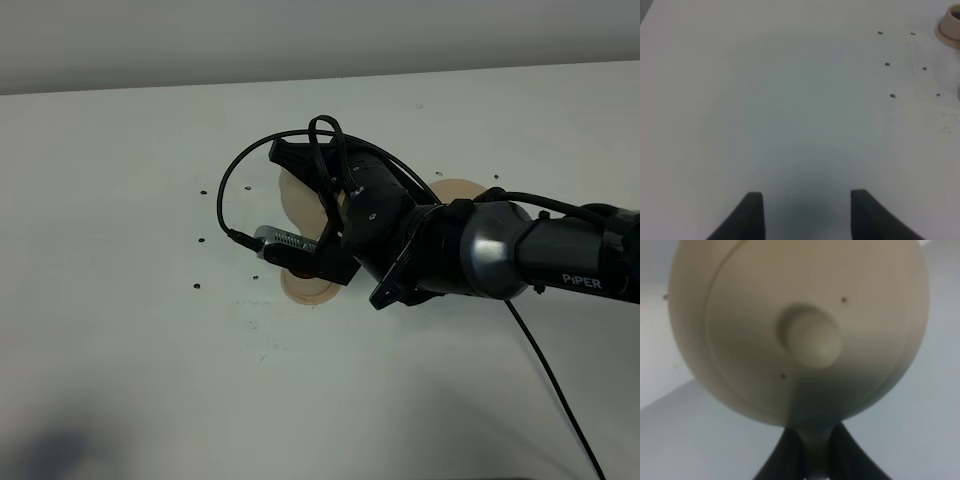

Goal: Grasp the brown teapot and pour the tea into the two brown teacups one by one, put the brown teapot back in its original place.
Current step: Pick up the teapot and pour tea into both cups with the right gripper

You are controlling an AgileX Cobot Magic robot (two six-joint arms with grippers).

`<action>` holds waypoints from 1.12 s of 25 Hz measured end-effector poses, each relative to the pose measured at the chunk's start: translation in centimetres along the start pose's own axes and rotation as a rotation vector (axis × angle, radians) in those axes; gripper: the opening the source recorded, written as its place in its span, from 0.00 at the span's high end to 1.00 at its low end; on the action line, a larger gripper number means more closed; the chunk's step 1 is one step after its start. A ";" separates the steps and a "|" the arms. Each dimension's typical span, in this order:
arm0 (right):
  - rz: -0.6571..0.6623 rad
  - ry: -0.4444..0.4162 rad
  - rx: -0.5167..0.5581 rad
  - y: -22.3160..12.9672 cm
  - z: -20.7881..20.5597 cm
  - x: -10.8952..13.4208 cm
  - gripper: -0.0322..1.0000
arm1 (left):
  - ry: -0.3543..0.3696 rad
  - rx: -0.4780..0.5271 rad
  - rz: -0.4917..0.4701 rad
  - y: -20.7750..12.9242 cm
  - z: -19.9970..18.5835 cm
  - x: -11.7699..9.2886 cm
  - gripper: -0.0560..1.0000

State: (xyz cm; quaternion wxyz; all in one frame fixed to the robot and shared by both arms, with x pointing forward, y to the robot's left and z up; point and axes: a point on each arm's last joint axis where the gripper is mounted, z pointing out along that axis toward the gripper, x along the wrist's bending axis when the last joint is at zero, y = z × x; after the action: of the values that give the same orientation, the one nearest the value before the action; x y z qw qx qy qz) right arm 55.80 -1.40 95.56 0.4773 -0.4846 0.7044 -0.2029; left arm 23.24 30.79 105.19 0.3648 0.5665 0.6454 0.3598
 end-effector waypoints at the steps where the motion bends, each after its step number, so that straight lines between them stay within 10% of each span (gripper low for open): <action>1: -0.006 -0.006 -0.004 0.0 0.0 -0.1 0.88 | 0.000 0.000 0.000 0.0 0.0 0.0 0.54; 28: -0.083 0.005 0.016 -0.2 0.0 -0.1 0.88 | 0.000 0.000 0.001 0.0 0.0 0.0 0.54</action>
State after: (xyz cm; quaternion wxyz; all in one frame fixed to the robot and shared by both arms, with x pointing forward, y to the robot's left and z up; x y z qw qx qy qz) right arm 55.91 -1.45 95.76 0.4707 -0.5091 0.6832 -0.2292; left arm 23.24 30.79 105.19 0.3645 0.5670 0.6450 0.3600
